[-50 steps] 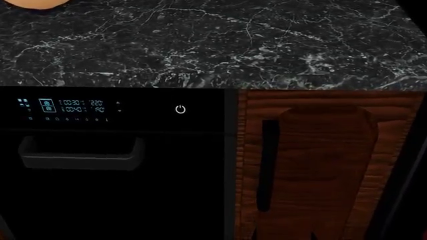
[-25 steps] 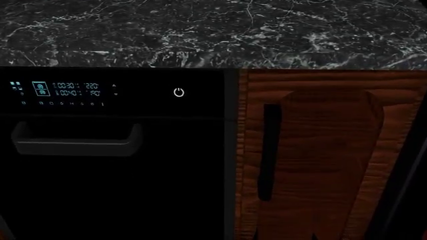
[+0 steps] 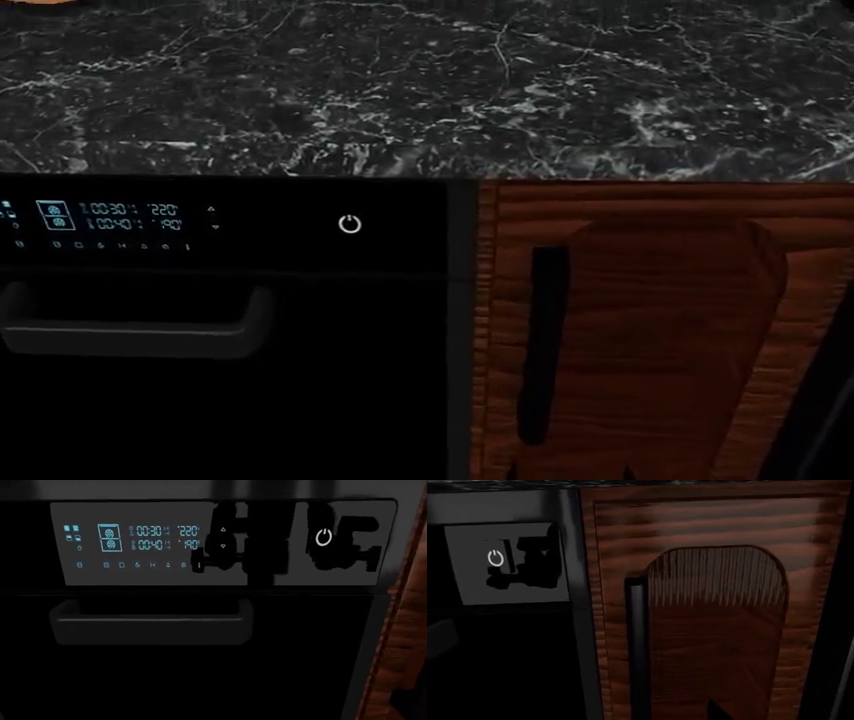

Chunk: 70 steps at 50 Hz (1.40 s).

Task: Open the dishwasher door

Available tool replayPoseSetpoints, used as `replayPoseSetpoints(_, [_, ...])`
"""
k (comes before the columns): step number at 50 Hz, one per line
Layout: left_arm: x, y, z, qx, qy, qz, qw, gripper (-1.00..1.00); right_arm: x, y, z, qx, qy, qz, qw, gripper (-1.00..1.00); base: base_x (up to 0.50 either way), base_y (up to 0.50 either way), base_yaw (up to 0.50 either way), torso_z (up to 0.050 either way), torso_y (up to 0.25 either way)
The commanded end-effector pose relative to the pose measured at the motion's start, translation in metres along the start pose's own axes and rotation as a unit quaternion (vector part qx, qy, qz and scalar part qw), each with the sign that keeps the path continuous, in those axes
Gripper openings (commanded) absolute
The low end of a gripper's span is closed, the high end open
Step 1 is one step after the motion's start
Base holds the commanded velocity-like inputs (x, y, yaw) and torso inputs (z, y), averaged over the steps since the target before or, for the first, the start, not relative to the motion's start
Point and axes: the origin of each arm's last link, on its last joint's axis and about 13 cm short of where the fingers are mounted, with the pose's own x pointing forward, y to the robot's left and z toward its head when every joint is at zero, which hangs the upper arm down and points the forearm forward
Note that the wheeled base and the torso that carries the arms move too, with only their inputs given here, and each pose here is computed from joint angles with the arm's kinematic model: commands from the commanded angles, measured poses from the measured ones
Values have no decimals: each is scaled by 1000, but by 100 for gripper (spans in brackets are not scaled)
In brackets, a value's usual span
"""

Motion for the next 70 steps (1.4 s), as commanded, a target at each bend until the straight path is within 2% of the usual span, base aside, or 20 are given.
replayPoseSetpoints(1, [1, -1, 1, 3, -4, -1, 1000, 100, 0, -1, 0, 0, -1, -1, 1000, 100, 297, 0, 0, 0, 0])
replayPoseSetpoints(20, [0, -1, 2, 5, -6, -1, 1000, 100, -2, -1, 2, 4, -4, -2, 1000, 100, 296, 0, 0, 0, 0])
replayPoseSetpoints(31, [-3, 0, 3, 23, -7, -1, 1000, 100, -2, -1, 2, 9, -6, -5, 1000, 100, 0, 0, 0, 0, 0])
replayPoseSetpoints(36, [-6, 4, 4, 62, -1, 4, 998, 100, -3, -2, 2, 11, -7, -5, 1000, 100, 0, 0, 0, 0, 0])
replayPoseSetpoints(40, [-10, 9, 9, 122, 4, 8, 993, 100, -3, -2, 2, 12, -7, -5, 1000, 100, 0, 0, 0, 0, 0])
replayPoseSetpoints(46, [-15, 18, 18, 245, 7, 2, 970, 100, -3, -1, 3, 14, -8, -4, 1000, 100, 0, 0, 0, 0, 0])
replayPoseSetpoints(48, [-16, 22, 22, 301, 6, -4, 954, 100, -3, -1, 3, 15, -7, -4, 1000, 100, 0, 0, 0, 0, 0])
replayPoseSetpoints(52, [-18, 29, 24, 367, 13, -25, 930, 100, -3, -1, 1, 16, -7, -5, 1000, 100, 0, 0, 0, 0, 0])
replayPoseSetpoints(54, [-18, 34, 24, 411, 15, -35, 911, 100, -4, -1, 2, 17, -7, -6, 1000, 100, 0, 0, 0, 0, 0])
replayPoseSetpoints(57, [-18, 38, 25, 440, 15, -45, 897, 100, -5, -1, 2, 17, -7, -6, 1000, 100, 0, 0, 0, 0, 0])
replayPoseSetpoints(58, [-18, 42, 26, 460, 13, -46, 887, 100, -5, -1, 3, 16, -8, -6, 1000, 100, 0, 0, 0, 0, 0])
replayPoseSetpoints(59, [-18, 43, 27, 463, 13, -46, 885, 100, -5, -1, 2, 17, -8, -6, 1000, 100, 0, 0, 0, 0, 0])
replayPoseSetpoints(62, [-18, 47, 30, 497, 11, -54, 866, 100, -5, -1, 3, 17, -10, -7, 1000, 100, 0, 0, 0, 0, 0])
replayPoseSetpoints(65, [-17, 48, 32, 511, 11, -55, 858, 100, -6, -2, 3, 17, -11, -9, 1000, 100, 0, 0, 0, 0, 0])
replayPoseSetpoints(66, [-16, 49, 32, 521, 10, -57, 851, 100, -6, -2, 3, 17, -11, -9, 1000, 100, 0, 0, 0, 0, 0])
replayPoseSetpoints(67, [-15, 50, 33, 522, 9, -56, 851, 100, -6, -2, 3, 17, -11, -9, 1000, 100, 0, 0, 0, 0, 0])
replayPoseSetpoints(70, [-11, 52, 33, 542, 8, -61, 838, 100, -6, -3, 2, 19, -11, -10, 1000, 100, 0, 0, 0, 0, 0])
